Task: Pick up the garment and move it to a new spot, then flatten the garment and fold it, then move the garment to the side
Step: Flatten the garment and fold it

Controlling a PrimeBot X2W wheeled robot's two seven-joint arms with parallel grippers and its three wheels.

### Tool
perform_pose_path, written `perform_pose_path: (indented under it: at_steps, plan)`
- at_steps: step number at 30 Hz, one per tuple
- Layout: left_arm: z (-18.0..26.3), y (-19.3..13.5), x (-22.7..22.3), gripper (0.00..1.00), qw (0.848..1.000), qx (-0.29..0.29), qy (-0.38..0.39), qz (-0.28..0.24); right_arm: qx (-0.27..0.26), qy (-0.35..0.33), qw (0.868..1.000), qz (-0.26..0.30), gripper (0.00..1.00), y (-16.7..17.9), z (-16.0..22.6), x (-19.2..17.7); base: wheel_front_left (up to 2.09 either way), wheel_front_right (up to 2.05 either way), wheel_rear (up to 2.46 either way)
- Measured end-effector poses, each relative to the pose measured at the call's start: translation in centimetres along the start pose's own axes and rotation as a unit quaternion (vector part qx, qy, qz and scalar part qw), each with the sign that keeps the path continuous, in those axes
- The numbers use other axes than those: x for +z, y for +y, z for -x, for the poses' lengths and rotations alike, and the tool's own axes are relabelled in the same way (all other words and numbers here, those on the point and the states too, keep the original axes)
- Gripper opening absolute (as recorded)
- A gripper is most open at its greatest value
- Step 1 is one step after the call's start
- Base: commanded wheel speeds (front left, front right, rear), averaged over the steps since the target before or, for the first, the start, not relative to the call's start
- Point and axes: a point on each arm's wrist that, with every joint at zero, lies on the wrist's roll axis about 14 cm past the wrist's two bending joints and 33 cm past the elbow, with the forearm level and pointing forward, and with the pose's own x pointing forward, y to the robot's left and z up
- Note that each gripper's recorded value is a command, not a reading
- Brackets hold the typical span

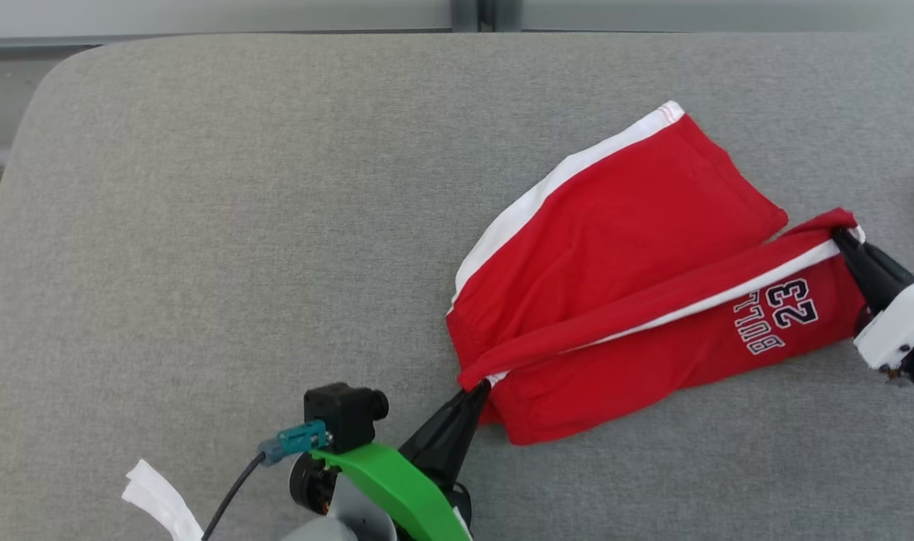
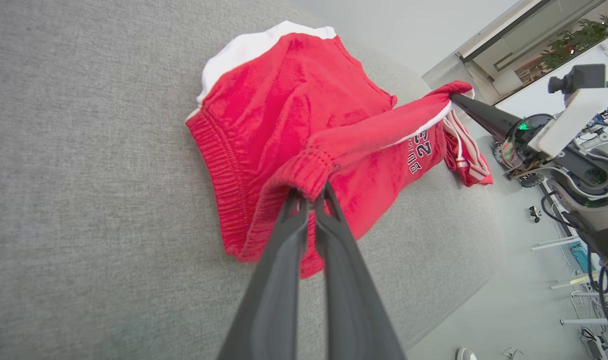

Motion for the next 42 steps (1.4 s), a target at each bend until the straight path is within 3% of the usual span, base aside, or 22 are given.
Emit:
perform_pose_path:
  at_steps: [14, 28, 29, 30, 31, 32, 37, 42]
  plan:
    - [-4.0, 3.2, 4.1, 0.0, 0.999, 0.042, -0.02, 0.027, 0.031, 0.081, 0.995, 0.054, 0.0, 2.6, -10.5, 0.6, 0.0, 0.0, 0.0]
    - [-5.5, 6.6, 3.6, 0.0, 0.995, 0.086, -0.015, 0.041, 0.043, 0.117, 0.988, 0.088, 0.0, 3.7, -15.9, -0.1, 0.0, 0.0, 0.0]
    - [-5.6, 6.8, 3.5, 0.0, 0.995, 0.088, -0.014, 0.04, 0.044, 0.119, 0.988, 0.089, 0.06, 3.7, -16.0, -0.1, 0.0, 0.0, 0.0]
    - [-5.6, 6.9, 3.5, 0.16, 0.995, 0.091, -0.012, 0.04, 0.044, 0.121, 0.988, 0.089, 0.49, 3.8, -16.2, -0.2, 0.0, 0.0, 0.0]
    - [-5.7, 7.1, 3.6, 0.44, 0.995, 0.094, -0.016, 0.041, 0.046, 0.122, 0.987, 0.089, 1.0, 4.0, -16.4, -0.3, 0.0, 0.0, 0.0]
    - [-5.8, 7.2, 3.7, 1.0, 0.994, 0.097, -0.022, 0.043, 0.047, 0.123, 0.987, 0.089, 1.0, 4.1, -16.5, -0.4, 0.0, 0.0, 0.0]
    - [-5.8, 7.9, 4.5, 1.0, 0.992, 0.114, -0.04, 0.038, 0.056, 0.105, 0.988, 0.095, 1.0, 4.7, -16.6, 0.1, 0.0, 0.0, 0.0]
    - [-5.1, 8.6, 5.4, 1.0, 0.989, 0.135, -0.066, 0.009, 0.064, 0.046, 0.989, 0.125, 1.0, 4.8, -15.9, 2.9, 0.0, 0.0, 0.0]
